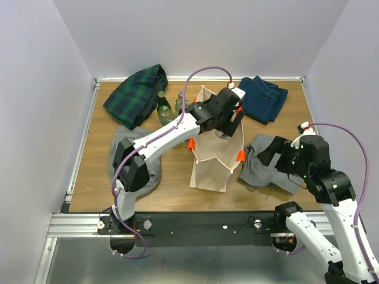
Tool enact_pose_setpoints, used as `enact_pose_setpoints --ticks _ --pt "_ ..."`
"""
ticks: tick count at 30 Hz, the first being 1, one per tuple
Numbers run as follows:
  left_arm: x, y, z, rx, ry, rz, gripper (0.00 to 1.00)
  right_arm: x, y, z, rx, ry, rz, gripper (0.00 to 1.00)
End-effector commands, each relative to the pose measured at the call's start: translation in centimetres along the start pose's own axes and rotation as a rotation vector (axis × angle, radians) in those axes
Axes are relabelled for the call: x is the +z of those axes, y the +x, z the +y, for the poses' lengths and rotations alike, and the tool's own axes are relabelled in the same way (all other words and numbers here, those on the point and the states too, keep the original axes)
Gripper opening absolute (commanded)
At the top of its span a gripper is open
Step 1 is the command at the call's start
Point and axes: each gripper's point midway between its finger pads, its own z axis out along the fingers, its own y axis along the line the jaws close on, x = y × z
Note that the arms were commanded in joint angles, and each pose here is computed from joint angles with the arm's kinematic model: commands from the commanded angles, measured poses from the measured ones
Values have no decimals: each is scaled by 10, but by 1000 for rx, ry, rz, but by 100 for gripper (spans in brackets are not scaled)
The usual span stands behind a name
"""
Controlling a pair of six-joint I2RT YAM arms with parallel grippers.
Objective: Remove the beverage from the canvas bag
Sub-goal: Take out the drink from the canvas bag.
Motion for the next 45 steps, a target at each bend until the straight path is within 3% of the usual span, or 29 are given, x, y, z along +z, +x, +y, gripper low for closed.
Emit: enact_pose_setpoints --ticks 1,22,45 --pt "4 -8 2 -21 -2 -15 99 -6 -6 -11 -9 60 -37 100" --pt "27 4 -3 -121 98 41 99 -8 -13 -9 -2 75 -46 100" --pt "42 -16 14 -245 -15 -114 99 -3 -6 -13 -18 74 -30 100"
